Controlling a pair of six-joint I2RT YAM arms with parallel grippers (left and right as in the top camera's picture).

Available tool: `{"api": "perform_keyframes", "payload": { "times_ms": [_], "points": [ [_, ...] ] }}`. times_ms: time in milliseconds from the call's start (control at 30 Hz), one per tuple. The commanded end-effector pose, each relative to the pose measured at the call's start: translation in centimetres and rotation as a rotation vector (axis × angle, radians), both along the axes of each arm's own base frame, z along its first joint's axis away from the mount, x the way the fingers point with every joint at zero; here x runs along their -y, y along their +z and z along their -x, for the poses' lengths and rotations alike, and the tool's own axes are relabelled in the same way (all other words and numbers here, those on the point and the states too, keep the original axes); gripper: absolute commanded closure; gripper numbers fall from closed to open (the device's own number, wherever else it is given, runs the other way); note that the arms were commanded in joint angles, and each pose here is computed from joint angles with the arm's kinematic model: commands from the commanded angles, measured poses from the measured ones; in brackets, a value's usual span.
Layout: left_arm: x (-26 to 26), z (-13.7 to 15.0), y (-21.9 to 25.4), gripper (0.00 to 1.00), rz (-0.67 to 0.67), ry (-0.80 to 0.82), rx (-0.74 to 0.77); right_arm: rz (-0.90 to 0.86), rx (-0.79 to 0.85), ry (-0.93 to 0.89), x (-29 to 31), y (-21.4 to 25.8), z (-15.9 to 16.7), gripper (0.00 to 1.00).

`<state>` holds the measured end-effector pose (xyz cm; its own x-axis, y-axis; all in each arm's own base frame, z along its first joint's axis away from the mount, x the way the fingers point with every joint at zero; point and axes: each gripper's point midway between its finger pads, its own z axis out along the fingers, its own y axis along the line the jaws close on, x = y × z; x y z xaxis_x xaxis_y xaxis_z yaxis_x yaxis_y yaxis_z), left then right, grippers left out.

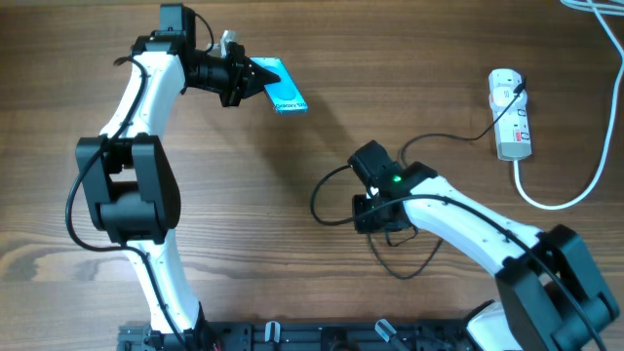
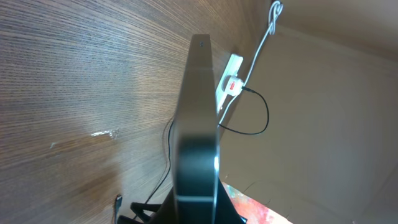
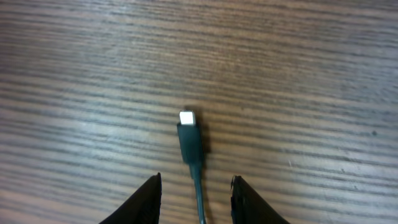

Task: Plug charger to phone and switch on socket
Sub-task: 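Release the phone with the right gripper and move it to the black cable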

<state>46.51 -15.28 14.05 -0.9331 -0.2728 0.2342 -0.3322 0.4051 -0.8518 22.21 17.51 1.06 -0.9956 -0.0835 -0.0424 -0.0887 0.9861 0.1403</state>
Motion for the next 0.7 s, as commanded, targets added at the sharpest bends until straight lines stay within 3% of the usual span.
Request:
{"api": "perform_keyframes", "payload": {
  "times_ms": [0,300,667],
  "points": [
    [0.1,0.1,2.1,0.96,0.019,-0.008,0.052,0.031,-0.059,0.015,0.2,-2.0,0.9,0.66],
    [0.1,0.1,2.1,0.96,0.019,-0.008,0.052,0.045,-0.104,0.027,0.4,-2.3,1.9,0.69],
    [0.1,0.1,2.1,0.96,0.019,-0.008,0.052,0.140,0.002,0.025,0.2,-2.4,1.2,0.74]
  ]
}}
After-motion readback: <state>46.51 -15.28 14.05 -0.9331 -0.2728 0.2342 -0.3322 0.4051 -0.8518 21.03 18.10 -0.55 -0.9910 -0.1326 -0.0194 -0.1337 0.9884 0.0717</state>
